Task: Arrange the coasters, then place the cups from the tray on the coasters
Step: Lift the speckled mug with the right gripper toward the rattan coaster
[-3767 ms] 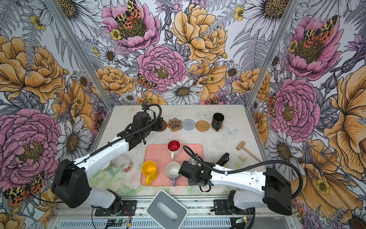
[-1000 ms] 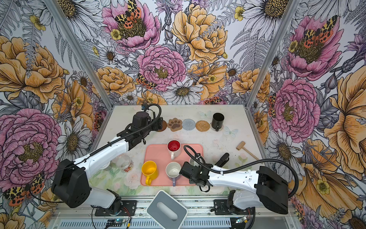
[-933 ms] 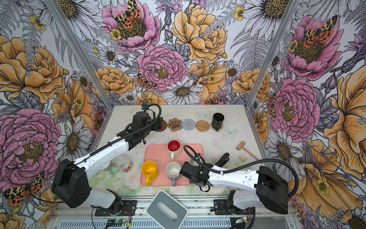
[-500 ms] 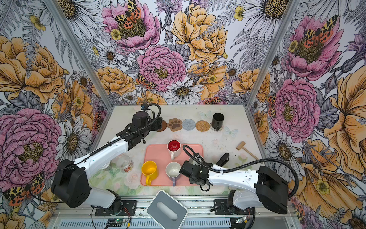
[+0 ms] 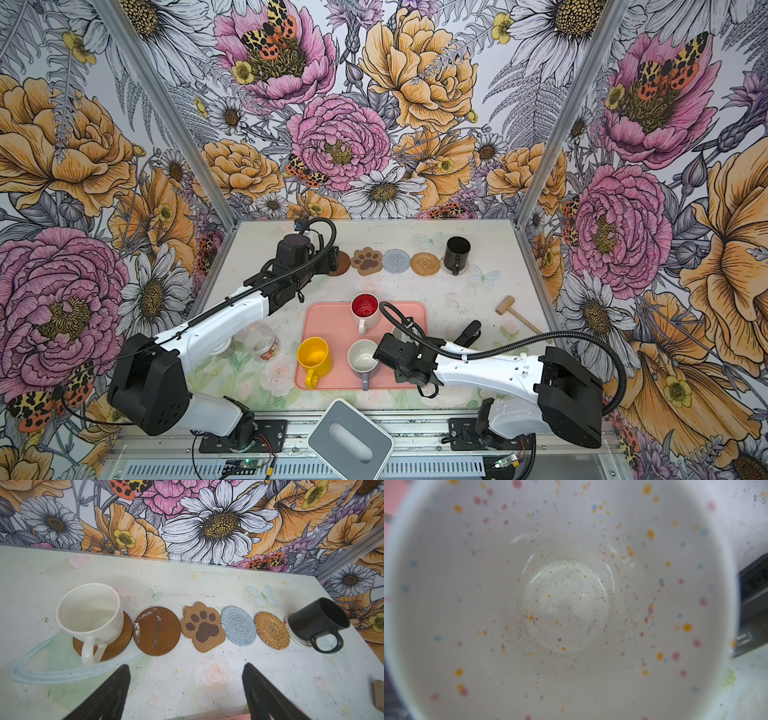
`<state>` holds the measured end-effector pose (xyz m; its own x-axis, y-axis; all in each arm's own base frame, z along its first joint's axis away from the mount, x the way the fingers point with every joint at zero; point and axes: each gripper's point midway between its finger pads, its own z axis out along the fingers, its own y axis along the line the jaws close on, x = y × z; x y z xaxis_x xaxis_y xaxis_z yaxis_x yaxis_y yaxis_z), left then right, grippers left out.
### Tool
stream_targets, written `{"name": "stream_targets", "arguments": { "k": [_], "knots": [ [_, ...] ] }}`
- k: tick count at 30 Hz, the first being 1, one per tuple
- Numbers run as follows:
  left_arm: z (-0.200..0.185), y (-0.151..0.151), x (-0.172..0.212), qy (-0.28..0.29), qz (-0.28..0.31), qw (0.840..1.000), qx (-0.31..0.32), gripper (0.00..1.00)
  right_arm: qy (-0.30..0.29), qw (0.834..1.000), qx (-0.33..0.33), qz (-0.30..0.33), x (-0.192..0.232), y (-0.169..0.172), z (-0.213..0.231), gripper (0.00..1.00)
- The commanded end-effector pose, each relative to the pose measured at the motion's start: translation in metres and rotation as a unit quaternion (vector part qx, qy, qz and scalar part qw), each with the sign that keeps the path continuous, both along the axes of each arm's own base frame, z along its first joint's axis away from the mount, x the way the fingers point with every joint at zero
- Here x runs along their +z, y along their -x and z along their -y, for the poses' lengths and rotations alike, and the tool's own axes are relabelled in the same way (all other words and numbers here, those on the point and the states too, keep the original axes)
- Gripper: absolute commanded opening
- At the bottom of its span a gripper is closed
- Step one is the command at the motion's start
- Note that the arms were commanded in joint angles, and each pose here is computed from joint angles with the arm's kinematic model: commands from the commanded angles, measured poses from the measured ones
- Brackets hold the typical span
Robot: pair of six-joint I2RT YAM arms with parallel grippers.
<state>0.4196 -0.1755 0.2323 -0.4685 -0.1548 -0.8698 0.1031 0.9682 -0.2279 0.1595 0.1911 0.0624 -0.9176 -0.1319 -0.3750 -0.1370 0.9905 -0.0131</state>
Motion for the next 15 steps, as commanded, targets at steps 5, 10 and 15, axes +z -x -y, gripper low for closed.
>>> {"name": "stream_targets", "arguments": {
  "k": [5,10,15],
  "knots": [
    [-0.005,0.001,0.007,0.015,0.007,1.000,0.003,0.86,-0.016,0.998,-0.008,0.060,0.029,-0.027,-0.010,0.00],
    [-0.007,0.001,0.006,0.015,0.006,1.000,0.005,0.86,-0.013,0.998,-0.010,0.068,0.033,-0.033,-0.008,0.00],
    [-0.007,0.001,0.006,0.015,0.006,1.000,0.005,0.86,-0.012,0.997,-0.014,0.078,0.038,-0.040,-0.005,0.00]
  ]
}}
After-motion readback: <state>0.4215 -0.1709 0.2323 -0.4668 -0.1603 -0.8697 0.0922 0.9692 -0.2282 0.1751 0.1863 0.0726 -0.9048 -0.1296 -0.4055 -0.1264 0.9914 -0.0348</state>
